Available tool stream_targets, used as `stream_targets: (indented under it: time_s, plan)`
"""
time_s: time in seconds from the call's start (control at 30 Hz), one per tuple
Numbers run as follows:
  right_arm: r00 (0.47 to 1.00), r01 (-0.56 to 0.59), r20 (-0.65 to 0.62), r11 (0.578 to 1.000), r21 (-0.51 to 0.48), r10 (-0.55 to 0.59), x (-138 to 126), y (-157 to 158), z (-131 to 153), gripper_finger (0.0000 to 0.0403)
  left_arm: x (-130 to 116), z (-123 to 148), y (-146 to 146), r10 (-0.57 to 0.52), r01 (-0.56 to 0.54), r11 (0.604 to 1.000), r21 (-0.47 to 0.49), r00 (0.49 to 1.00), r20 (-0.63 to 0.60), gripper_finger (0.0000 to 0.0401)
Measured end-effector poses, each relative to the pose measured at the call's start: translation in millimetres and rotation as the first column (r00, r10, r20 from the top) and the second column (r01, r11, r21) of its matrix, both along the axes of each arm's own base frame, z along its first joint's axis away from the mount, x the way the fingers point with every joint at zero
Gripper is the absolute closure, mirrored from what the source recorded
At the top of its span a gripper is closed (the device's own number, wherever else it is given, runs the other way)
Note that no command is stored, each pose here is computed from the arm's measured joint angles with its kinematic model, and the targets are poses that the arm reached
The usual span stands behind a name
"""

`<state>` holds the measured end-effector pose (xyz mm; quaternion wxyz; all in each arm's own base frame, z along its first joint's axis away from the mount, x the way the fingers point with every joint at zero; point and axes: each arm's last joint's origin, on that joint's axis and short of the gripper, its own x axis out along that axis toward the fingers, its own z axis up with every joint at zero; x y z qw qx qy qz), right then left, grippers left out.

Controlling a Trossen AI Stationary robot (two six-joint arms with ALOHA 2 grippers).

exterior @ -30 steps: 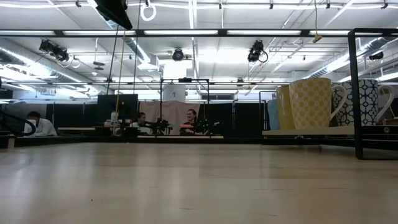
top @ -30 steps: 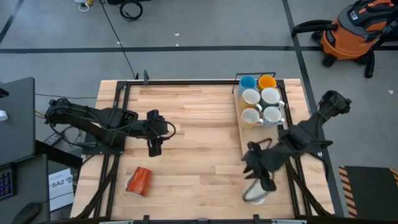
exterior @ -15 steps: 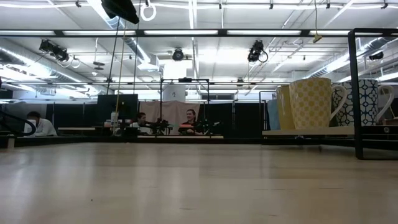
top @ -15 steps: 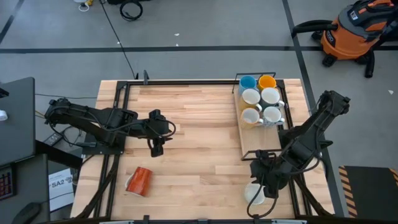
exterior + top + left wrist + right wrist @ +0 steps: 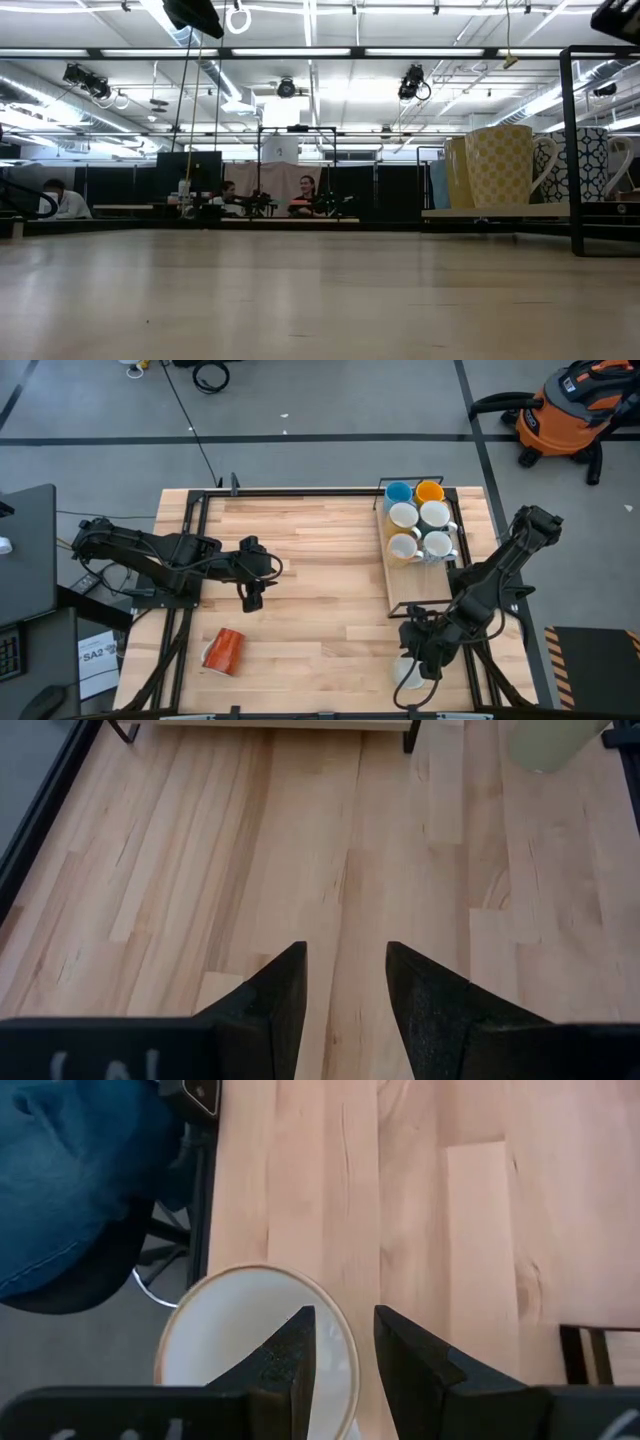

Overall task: Place coffee mugs
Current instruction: Put the light green mug on the shelf

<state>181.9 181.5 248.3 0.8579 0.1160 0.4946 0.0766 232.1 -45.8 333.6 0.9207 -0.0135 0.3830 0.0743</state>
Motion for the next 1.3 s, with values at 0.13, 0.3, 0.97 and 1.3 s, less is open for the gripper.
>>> stream_targets:
  time_s: [0.13, 0.3, 0.97, 1.3]
  plan:
    - [1.000, -0.001, 0.004, 1.000, 0.005, 0.000, 0, 0, -8, 0.0293, 0, 0, 0, 0.000, 0.000, 1.000, 0.000, 1.000, 0.000, 0.0257]
    - [0.999, -0.030, 0.014, 0.999, -0.012, 0.030, -1, -1, -12, 0.0293, 0, 0, 0, 0.002, -0.002, 1.000, -0.002, 1.000, 0.001, 0.0257]
    - [0.968, -0.217, 0.099, 0.970, -0.112, 0.229, 1, 1, -15, 0.0293, 0, 0, 0, 0.018, -0.018, 1.000, -0.018, 1.000, 0.004, 0.0257]
    - [0.936, -0.304, 0.126, 0.936, -0.177, 0.328, 2, 2, -15, 0.0293, 0, 0, 0, 0.032, -0.032, 0.999, -0.031, 0.999, 0.006, 0.0257]
